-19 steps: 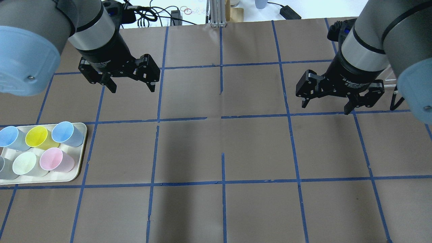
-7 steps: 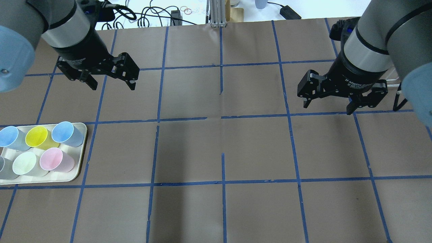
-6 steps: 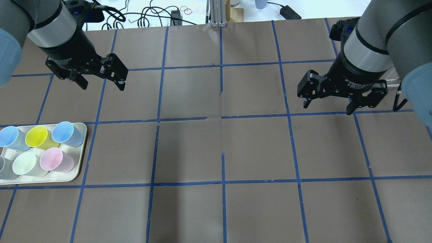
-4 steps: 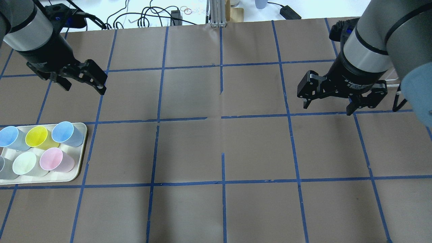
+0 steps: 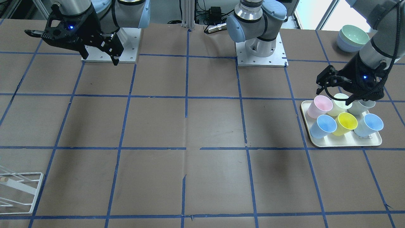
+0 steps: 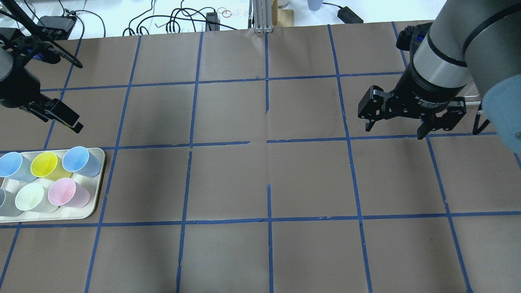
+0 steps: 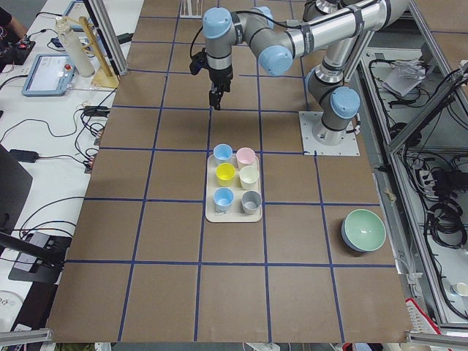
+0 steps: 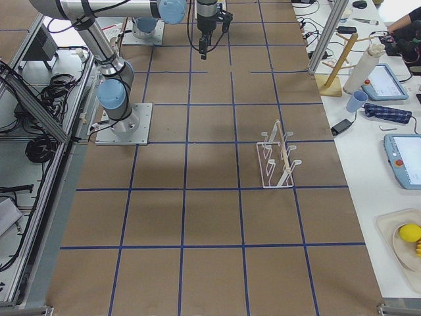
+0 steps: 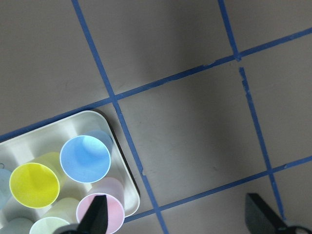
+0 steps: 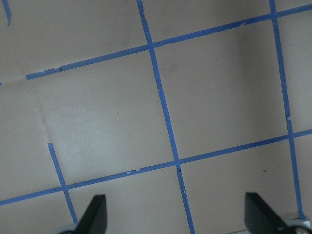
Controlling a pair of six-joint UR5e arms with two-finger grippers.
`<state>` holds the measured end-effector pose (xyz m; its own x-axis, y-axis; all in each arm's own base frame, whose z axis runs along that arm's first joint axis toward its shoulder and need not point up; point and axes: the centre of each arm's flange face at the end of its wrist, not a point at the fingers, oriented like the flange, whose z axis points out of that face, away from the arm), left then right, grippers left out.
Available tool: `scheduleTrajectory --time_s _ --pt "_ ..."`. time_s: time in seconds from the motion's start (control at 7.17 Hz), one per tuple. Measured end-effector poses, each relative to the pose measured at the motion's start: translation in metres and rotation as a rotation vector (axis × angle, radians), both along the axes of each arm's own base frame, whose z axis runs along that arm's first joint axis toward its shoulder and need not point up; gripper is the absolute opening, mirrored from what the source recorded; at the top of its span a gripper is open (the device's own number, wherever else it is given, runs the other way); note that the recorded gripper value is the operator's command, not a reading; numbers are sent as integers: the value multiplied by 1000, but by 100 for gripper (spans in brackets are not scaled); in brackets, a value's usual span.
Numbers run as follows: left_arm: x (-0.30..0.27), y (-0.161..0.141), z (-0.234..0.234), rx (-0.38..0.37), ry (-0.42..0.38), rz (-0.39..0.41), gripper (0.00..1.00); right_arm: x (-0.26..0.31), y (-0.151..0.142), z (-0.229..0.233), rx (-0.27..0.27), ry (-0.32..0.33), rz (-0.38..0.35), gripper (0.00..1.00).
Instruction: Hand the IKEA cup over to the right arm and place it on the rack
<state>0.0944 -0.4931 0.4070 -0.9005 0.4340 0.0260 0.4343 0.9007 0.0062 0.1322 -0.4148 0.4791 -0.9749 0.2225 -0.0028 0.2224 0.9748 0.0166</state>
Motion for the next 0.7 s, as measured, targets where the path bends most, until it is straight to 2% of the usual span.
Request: scheduleTrajectory --time_s 0.14,0.42,0.7 --pt "26 1 -31 -18 -7 -90 100 0 0 0 0 -2 0 100" --pt "65 -2 -83 -27 -19 -208 100 1 -1 -1 2 -10 -7 100" --pt "87 -11 -121 -14 -12 -253 100 2 -1 -1 2 -13 -9 100"
